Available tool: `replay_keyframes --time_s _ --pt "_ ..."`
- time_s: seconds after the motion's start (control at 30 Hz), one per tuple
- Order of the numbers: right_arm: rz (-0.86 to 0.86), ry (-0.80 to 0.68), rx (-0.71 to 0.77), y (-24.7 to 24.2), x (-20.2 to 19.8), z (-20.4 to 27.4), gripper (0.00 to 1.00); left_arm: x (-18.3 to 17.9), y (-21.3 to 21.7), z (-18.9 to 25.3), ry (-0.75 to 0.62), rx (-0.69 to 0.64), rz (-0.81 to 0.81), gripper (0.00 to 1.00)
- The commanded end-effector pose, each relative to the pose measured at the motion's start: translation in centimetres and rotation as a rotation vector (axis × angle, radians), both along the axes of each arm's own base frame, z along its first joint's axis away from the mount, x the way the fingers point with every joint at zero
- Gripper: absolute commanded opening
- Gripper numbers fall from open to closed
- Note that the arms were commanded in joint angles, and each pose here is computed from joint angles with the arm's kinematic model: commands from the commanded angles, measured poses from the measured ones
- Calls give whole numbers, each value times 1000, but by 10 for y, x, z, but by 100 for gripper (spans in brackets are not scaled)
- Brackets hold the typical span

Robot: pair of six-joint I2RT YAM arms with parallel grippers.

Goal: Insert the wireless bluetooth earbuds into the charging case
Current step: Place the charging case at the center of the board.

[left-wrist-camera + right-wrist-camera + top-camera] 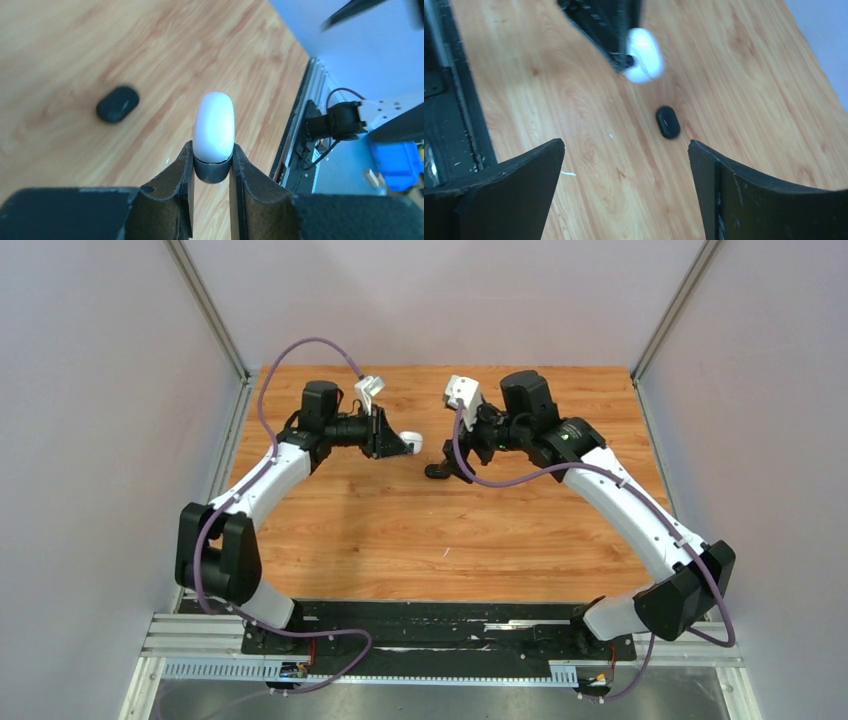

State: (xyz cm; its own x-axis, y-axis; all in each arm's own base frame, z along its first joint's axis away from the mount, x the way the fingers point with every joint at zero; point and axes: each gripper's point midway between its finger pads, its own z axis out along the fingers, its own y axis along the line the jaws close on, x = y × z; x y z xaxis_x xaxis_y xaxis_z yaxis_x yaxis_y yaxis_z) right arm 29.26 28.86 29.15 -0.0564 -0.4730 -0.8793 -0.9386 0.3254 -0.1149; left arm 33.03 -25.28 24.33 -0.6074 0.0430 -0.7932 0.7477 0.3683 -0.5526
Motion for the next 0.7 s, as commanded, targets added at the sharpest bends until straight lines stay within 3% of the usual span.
replay_keyframes --time_s 0.0,0.23,0.33,0.47,0.57,0.6,0.63,0.67 --pt "-261 41 16 -46 22 1 100 -4 16 -88 285 121 110 0" --pt "-475 120 -98 -92 24 -42 100 10 19 -146 441 193 161 1" --pt "-573 124 -87 -101 30 -45 100 11 19 -164 514 216 162 7" --pt "-632 113 -36 -103 35 -32 100 16 23 -193 594 274 188 32" --pt "-686 95 -27 -109 42 -25 100 25 34 -199 579 359 252 62" --pt "-701 86 -27 -110 45 -22 100 22 38 -199 590 385 259 65" --pt "-721 75 -32 -113 48 -21 100 29 45 -193 543 423 288 85" --pt "-744 61 -35 -116 52 -18 100 25 53 -193 548 467 308 92"
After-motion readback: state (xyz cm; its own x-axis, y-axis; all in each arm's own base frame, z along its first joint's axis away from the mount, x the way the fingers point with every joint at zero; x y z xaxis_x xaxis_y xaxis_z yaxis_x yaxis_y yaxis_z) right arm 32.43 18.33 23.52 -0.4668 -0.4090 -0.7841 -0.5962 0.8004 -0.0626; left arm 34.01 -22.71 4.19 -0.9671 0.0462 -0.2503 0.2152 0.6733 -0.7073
